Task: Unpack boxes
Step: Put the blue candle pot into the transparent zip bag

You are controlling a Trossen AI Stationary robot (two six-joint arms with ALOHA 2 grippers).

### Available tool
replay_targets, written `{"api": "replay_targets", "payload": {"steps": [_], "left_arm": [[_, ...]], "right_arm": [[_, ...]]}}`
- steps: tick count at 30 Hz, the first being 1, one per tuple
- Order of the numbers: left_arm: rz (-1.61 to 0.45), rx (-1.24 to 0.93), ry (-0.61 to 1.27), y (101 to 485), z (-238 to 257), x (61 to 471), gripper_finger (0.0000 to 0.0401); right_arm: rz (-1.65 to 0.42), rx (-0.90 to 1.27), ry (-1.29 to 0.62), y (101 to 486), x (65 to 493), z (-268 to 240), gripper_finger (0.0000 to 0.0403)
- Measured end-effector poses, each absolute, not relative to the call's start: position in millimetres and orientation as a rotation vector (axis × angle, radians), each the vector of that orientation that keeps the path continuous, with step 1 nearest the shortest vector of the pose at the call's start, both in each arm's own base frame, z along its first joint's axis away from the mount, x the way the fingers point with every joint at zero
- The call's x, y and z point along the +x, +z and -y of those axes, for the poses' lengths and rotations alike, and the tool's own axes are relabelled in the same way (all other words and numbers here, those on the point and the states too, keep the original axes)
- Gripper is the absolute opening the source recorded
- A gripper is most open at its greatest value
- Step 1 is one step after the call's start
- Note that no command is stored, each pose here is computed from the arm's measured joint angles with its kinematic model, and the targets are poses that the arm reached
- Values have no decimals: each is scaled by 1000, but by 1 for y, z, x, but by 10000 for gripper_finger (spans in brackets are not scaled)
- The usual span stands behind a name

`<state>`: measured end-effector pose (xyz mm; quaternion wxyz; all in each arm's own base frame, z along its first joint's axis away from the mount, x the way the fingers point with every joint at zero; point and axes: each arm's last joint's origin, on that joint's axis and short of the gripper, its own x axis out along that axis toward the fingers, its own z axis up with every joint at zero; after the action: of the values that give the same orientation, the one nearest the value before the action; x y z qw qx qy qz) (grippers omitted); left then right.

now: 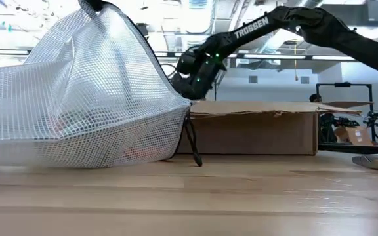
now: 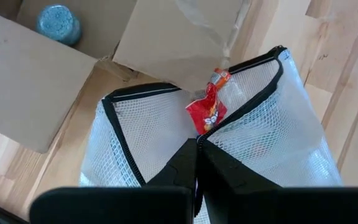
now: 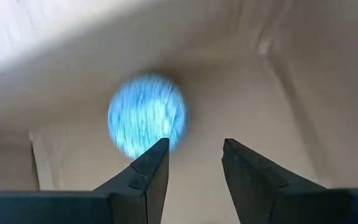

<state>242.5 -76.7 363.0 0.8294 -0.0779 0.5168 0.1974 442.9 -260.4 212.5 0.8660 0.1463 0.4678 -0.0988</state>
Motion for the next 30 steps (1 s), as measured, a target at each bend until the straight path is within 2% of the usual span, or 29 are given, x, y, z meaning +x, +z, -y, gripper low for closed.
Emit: {"api": "replay_targets", "payload": {"steps": [3, 8, 16, 22, 26, 30], "left_arm": [[-1096, -166, 419, 363, 77, 242, 0], [-1096, -166, 419, 363, 77, 242, 0], [-1099, -169, 418, 363, 77, 242, 0], [-1102, -171, 416, 363, 77, 242, 0], [-1105, -172, 413, 363, 77, 242, 0], [-1108, -180, 410, 363, 77, 242, 0]], "right_arm": [[-922, 270, -193, 215, 453, 254, 136], [-1019, 254, -127, 180, 467, 234, 137], [-1048, 128, -153, 173, 474, 225, 137], [-1175, 140, -103, 169, 456, 232, 137], [-1289, 205, -125, 153, 437, 249, 137], [-1367, 268, -165, 161, 415, 267, 137]]}}
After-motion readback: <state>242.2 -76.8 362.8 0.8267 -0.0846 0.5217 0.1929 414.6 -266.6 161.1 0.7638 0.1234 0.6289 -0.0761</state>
